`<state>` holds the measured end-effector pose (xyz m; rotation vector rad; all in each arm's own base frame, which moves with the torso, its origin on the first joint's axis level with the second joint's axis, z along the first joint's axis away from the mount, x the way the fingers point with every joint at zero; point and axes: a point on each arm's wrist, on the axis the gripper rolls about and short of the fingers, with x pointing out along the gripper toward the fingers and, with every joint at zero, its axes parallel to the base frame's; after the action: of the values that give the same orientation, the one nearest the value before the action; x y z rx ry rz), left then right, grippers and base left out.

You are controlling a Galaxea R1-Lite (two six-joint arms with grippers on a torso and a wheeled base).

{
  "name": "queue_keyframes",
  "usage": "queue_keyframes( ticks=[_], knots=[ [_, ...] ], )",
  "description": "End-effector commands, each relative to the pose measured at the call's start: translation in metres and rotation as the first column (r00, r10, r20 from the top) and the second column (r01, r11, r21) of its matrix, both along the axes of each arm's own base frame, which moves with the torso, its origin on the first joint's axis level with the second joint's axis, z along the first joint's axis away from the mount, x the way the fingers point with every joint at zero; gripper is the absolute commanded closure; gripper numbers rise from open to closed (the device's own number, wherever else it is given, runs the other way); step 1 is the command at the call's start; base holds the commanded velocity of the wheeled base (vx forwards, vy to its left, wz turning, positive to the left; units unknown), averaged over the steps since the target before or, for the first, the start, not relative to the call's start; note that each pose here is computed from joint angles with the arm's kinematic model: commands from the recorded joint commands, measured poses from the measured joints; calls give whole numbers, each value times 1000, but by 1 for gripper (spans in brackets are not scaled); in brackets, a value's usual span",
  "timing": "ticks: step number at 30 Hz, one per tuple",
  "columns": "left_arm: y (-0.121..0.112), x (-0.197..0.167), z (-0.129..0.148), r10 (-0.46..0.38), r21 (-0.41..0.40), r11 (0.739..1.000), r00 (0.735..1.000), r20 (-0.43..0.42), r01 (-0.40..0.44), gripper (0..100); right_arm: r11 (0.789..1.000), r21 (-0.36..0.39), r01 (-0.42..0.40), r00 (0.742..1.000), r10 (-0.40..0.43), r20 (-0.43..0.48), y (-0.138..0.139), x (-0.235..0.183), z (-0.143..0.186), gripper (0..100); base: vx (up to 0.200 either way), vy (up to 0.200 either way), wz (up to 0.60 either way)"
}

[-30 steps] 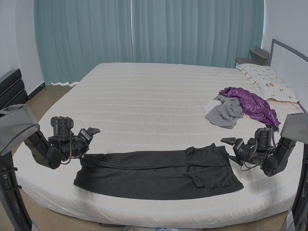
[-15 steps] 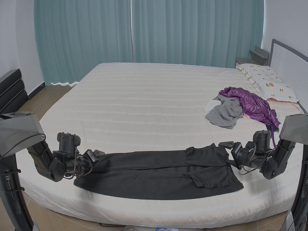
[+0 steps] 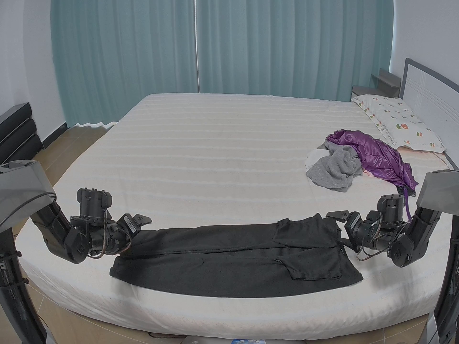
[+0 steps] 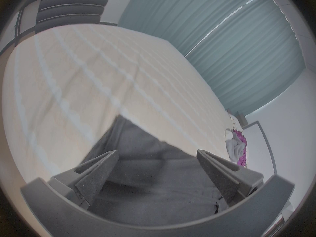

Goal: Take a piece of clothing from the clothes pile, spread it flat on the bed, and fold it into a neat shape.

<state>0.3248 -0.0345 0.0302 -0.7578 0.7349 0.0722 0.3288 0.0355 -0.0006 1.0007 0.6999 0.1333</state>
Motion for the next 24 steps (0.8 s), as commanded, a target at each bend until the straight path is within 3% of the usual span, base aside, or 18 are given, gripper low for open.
queue_keyframes(
  ticks=[1,4,12,24],
  knots=[
    [8,8,12,28,-7,1000,998,50,-27,0,1000,0,-2,1000,2,-1,1,1,-1,0,0,0,0],
    [19,23,10,53,-15,999,996,67,-52,0,1000,0,-2,1000,2,-3,1,1,-2,0,0,0,0],
    [27,38,-29,60,18,998,998,-11,-60,0,1000,-2,0,1000,0,-9,1,2,-5,0,0,0,0],
    [32,49,-41,65,43,997,998,-11,-64,0,1000,-2,0,1000,0,-4,1,2,-5,0,0,0,0]
  ],
)
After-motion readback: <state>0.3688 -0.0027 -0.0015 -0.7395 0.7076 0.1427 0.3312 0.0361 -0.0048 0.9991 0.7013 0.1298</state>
